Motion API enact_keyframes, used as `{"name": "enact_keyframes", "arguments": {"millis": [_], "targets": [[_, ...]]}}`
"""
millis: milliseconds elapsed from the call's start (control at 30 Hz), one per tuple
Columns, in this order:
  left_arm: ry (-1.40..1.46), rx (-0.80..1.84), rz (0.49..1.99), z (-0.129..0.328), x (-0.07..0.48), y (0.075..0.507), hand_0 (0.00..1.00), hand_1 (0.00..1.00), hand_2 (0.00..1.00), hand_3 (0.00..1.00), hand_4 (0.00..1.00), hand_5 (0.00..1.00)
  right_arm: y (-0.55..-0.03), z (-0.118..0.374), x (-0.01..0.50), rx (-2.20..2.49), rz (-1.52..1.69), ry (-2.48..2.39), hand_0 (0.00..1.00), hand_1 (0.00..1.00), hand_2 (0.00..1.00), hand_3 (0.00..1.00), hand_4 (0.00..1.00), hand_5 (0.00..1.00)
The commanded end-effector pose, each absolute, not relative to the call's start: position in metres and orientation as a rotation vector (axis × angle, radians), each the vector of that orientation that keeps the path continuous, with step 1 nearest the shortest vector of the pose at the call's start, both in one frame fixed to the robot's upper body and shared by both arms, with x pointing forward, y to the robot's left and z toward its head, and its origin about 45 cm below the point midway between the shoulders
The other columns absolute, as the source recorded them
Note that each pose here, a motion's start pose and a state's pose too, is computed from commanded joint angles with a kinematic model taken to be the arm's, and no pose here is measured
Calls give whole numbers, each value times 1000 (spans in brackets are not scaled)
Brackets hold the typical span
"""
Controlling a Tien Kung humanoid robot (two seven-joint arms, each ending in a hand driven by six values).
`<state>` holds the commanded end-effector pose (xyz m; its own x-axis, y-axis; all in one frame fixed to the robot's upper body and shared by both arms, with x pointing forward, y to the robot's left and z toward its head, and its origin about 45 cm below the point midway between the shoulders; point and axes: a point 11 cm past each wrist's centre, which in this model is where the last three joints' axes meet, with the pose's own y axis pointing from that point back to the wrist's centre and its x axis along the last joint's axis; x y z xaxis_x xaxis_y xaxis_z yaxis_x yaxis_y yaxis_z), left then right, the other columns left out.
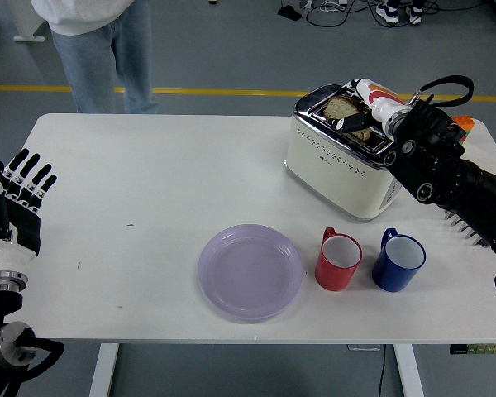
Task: Push plate across desktop,pick up the break from the machine,place the break in the plate
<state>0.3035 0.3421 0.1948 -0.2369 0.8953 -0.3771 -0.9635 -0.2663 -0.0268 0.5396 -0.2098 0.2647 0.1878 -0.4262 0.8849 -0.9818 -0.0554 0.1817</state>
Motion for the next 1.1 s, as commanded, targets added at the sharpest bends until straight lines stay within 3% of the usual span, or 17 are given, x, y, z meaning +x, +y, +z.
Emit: {"name": "enact_keyframes", "arguments": {"millis": [167, 200, 567, 600, 767, 800, 967, 1000, 1100], "targets": [[243, -373, 1809, 195, 304, 343, 773, 775, 834, 757, 495, 998, -212, 264, 539, 1597, 830, -1366, 280, 403, 530, 699, 746, 245], [243, -373, 1810, 195, 304, 343, 774, 775, 832, 752, 491, 998, -212, 264, 539, 1596, 828, -1370, 212, 340, 513, 671, 714, 209], [242, -372, 1811, 194, 305, 343, 772, 771, 829, 748, 488, 998, -216, 261, 538, 1581, 821, -1391, 162, 302, 496, 645, 692, 187], [243, -372, 1810, 194, 305, 342, 772, 769, 829, 744, 485, 998, -216, 260, 538, 1575, 822, -1391, 123, 273, 446, 579, 642, 139], [244, -373, 1813, 194, 305, 342, 772, 769, 829, 744, 485, 998, -219, 259, 537, 1549, 830, -1407, 123, 273, 446, 579, 642, 139], [244, -372, 1815, 193, 305, 343, 772, 768, 826, 737, 482, 998, -218, 260, 538, 1547, 837, -1408, 96, 262, 416, 515, 578, 107], [243, -373, 1822, 193, 304, 345, 772, 768, 826, 737, 482, 998, -215, 265, 539, 1536, 875, -1410, 96, 262, 416, 515, 578, 107], [243, -373, 1822, 193, 304, 345, 772, 764, 825, 734, 482, 998, -214, 266, 539, 1533, 883, -1410, 64, 205, 393, 484, 507, 115], [243, -373, 1822, 193, 304, 344, 772, 764, 825, 734, 482, 998, -210, 270, 539, 1525, 912, -1414, 64, 205, 393, 484, 507, 115]]}}
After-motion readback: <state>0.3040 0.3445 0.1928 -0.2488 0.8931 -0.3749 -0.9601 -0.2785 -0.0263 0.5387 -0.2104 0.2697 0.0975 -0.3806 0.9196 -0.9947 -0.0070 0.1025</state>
